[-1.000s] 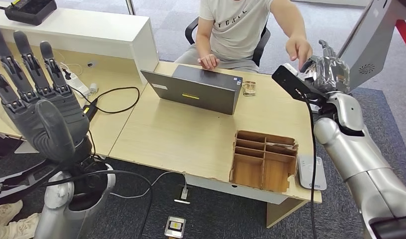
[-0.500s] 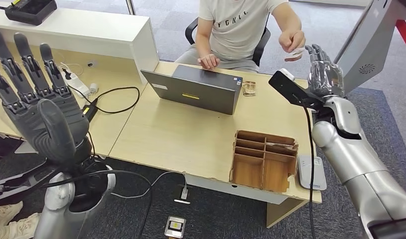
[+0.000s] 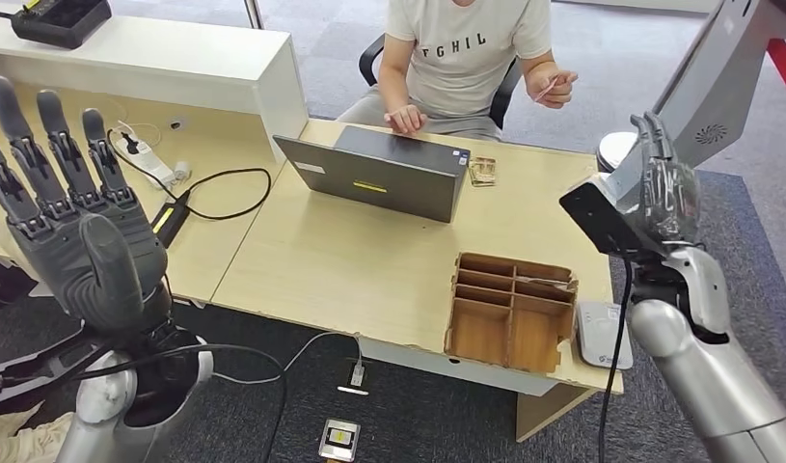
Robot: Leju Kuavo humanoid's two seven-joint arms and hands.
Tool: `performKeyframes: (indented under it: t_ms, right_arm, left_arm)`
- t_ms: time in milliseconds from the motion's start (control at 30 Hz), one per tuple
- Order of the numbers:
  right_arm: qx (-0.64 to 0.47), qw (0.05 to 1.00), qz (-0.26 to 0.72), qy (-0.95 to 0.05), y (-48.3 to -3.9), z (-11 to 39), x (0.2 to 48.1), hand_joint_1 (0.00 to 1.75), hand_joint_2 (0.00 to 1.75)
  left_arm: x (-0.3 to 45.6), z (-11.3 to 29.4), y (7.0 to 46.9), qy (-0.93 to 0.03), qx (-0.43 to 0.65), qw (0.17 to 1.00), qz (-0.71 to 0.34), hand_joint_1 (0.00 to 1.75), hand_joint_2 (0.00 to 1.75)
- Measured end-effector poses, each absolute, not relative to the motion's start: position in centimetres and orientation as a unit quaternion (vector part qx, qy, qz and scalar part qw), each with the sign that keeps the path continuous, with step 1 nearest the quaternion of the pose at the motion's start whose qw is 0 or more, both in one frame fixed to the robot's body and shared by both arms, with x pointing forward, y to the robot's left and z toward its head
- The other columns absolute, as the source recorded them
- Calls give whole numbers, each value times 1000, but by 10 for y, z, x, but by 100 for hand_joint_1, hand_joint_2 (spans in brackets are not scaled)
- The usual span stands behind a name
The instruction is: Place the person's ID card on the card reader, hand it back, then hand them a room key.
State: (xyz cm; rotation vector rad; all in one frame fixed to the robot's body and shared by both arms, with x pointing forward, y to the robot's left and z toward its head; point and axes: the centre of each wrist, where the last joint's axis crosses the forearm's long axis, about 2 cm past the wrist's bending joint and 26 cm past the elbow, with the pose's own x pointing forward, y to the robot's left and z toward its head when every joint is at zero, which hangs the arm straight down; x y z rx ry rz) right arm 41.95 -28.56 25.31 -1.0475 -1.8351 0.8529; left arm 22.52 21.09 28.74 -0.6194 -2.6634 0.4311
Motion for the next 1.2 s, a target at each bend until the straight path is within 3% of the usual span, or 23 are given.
performKeyframes:
  t_ms: [300,500,1200]
  right_arm:
    - [-315,455,303,-776,-297,225,341,0,175]
    - [-281,462,314,-781,-293,208,314,0,175]
    - [-224,451,378,-777,-263,189,316,0,175]
  left_arm:
    - [221,278,219,-945,-220,194,144,0,175]
    - [221,276,222,-948,-211,192,142,0,175]
    - [219,277,226,-953,-182,189,148,0,175]
